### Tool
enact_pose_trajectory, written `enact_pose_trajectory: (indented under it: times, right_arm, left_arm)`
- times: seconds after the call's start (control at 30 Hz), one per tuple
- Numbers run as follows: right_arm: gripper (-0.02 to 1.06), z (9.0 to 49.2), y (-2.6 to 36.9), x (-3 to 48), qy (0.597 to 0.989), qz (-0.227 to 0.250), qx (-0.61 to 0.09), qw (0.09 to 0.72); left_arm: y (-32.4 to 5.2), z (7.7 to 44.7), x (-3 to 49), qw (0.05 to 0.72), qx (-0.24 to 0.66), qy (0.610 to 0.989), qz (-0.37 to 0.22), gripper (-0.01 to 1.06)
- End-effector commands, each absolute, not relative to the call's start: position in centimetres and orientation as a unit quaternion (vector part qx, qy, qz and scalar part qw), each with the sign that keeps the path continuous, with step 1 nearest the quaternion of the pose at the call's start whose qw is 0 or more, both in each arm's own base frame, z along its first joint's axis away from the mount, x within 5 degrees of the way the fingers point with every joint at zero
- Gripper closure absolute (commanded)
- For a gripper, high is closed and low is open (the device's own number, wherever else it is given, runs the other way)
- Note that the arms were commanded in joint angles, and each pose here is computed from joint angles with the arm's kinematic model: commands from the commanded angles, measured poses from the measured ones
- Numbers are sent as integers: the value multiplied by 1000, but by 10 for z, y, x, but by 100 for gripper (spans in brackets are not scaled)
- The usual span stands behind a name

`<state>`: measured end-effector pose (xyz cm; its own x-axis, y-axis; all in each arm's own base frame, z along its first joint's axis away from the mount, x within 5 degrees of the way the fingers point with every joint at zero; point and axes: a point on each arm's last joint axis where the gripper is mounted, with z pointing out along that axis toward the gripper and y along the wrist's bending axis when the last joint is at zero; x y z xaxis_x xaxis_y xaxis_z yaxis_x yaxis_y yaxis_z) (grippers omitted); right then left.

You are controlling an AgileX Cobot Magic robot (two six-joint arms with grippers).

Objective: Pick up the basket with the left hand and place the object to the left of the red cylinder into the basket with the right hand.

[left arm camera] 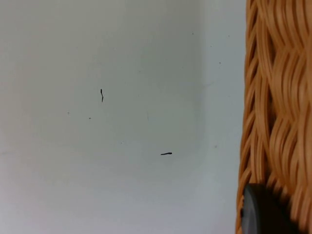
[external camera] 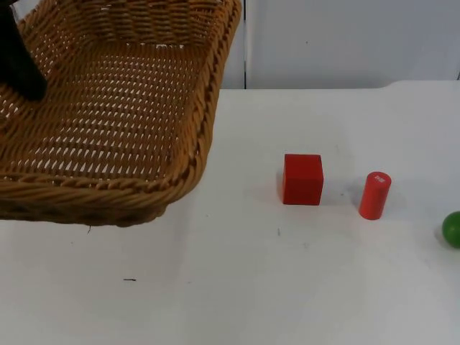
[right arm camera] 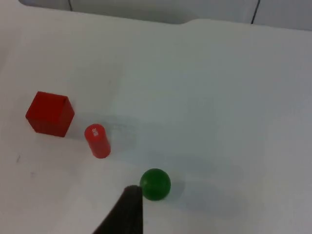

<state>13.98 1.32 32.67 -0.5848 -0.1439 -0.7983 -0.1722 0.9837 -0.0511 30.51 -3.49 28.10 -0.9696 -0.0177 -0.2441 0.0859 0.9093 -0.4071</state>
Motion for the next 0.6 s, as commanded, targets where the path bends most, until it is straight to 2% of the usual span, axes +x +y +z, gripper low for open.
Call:
enact_pose_trajectory:
  times: [0.0,0.33,0.57]
  right_arm:
    - [-1,330,14,157,894,17,-94,437]
    - [-1,326,17,219,911,13,-107,397]
    - [-1,340,21,254,910,27,-101,402]
  left_arm:
    - [-37,287,303,131,8,965,-228,105]
    - [-36,287,303,132,6,965,-226,105]
    - [-36,287,304,135,-1,965,-225,105]
